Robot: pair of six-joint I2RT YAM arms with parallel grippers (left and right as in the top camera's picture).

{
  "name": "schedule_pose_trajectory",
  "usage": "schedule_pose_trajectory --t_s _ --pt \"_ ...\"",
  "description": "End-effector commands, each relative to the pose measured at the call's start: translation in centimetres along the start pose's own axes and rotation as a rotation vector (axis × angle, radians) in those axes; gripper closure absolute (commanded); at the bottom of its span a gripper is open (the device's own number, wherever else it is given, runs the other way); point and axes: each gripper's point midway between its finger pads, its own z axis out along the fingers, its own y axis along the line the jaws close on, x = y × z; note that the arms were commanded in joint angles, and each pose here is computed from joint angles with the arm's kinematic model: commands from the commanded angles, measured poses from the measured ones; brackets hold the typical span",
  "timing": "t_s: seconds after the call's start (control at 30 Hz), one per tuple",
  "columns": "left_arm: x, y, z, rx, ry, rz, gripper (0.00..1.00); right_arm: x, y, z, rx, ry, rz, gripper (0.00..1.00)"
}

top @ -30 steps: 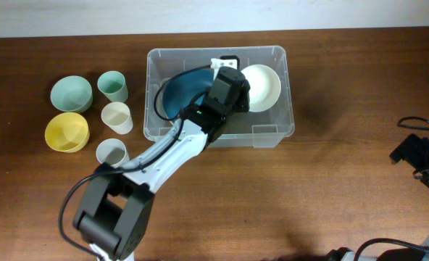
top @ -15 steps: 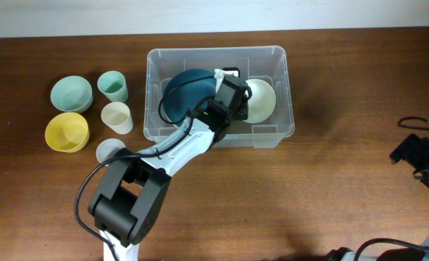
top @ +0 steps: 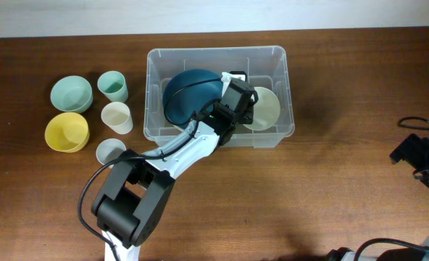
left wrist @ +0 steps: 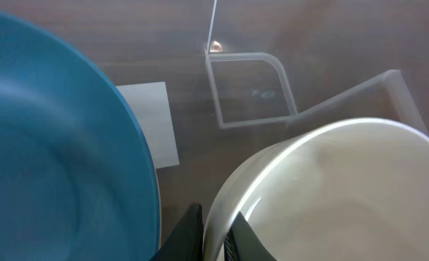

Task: Pack container
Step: 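Lower the white bowl into the bin's right side and release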

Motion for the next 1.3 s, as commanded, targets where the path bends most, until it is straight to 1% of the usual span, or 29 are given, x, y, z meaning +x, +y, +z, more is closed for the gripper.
schedule_pose_trajectory --t_s 0.0,0.07,0.43,0.6,0.83,1.0,1.1,1.2,1.27 --pt "0.3 0.1 0.4 -0.018 0.001 0.025 0.88 0.1 -0.1 0.2 0.0 0.009 0.003 0.01" --pt "0.4 0.2 0.5 -0.019 0.003 0.026 0.89 0.1 -0.1 0.2 0.0 0.009 0.003 0.01" --pt "0.3 0.5 0.8 -0.038 -0.008 0.036 0.85 0.1 -0.1 0.2 0.0 0.009 0.003 0.01" --pt "0.1 0.4 0.9 -0.032 -0.019 0.068 0.83 0.1 -0.1 0.2 0.0 0.009 0.003 0.01" --pt "0.2 0.4 1.0 -0.032 -0.019 0.068 0.75 0.1 -0.1 0.2 0.0 0.009 0.003 0.01" --pt "0.6 0.5 1.4 -0.036 -0.009 0.07 0.72 0.1 -0.1 0.2 0.0 0.009 0.003 0.01" --pt "0.4 0.4 1.4 -0.032 -0.019 0.078 0.64 0.1 -0.1 0.2 0.0 0.009 0.003 0.01" --pt "-0.7 -0.1 1.3 -0.018 -0.053 0.145 0.51 0.1 -0.1 0.2 0.0 0.009 0.003 0.01" --pt "-1.9 -0.7 1.0 -0.01 -0.078 0.199 0.43 0.1 -0.1 0.2 0.0 0.009 0.003 0.01"
